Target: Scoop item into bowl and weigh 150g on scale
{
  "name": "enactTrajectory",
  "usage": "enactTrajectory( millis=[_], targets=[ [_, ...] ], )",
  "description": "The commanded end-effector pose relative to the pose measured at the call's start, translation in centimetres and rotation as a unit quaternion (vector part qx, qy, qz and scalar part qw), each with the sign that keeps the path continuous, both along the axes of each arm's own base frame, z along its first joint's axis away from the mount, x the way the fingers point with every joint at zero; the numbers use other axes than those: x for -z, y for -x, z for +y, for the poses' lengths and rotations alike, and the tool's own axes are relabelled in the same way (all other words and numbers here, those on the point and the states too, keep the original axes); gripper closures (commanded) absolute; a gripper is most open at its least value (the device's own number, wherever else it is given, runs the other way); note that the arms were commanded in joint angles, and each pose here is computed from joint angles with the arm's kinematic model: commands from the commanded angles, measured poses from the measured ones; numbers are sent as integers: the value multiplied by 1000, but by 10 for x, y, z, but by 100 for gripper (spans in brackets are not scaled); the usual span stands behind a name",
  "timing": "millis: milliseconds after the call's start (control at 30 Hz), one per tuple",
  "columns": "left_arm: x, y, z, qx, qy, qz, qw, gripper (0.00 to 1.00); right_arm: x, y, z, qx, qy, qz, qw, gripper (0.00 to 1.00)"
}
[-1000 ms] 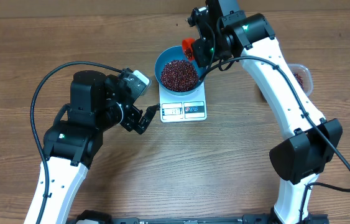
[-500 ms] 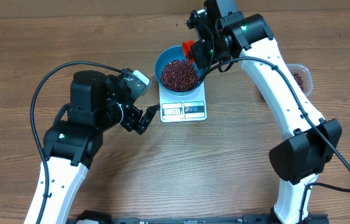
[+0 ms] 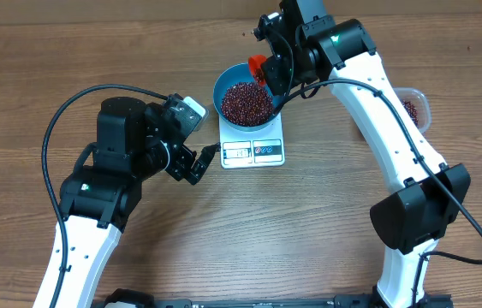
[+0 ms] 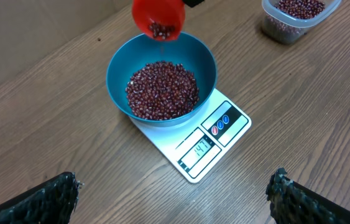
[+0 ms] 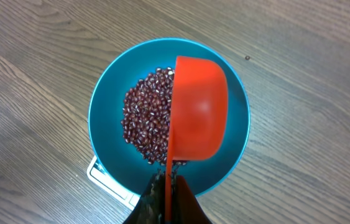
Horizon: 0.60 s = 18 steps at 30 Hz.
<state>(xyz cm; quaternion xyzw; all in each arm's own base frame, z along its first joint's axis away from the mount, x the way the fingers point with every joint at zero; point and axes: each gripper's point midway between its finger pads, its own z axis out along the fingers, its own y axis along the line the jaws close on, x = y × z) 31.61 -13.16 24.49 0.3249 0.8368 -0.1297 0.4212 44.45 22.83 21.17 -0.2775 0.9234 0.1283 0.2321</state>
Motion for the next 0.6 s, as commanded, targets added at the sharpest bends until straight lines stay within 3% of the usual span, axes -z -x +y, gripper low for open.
enactTrajectory(
  millis=[0,567],
  targets=[
    [0,0,0,-2,8,5,1000,0,-34,1,2,-12,-10,-41,999,96],
    [0,0,0,-2,8,5,1000,0,-29,8,0,-25,-2,-28,999,96]
  ],
)
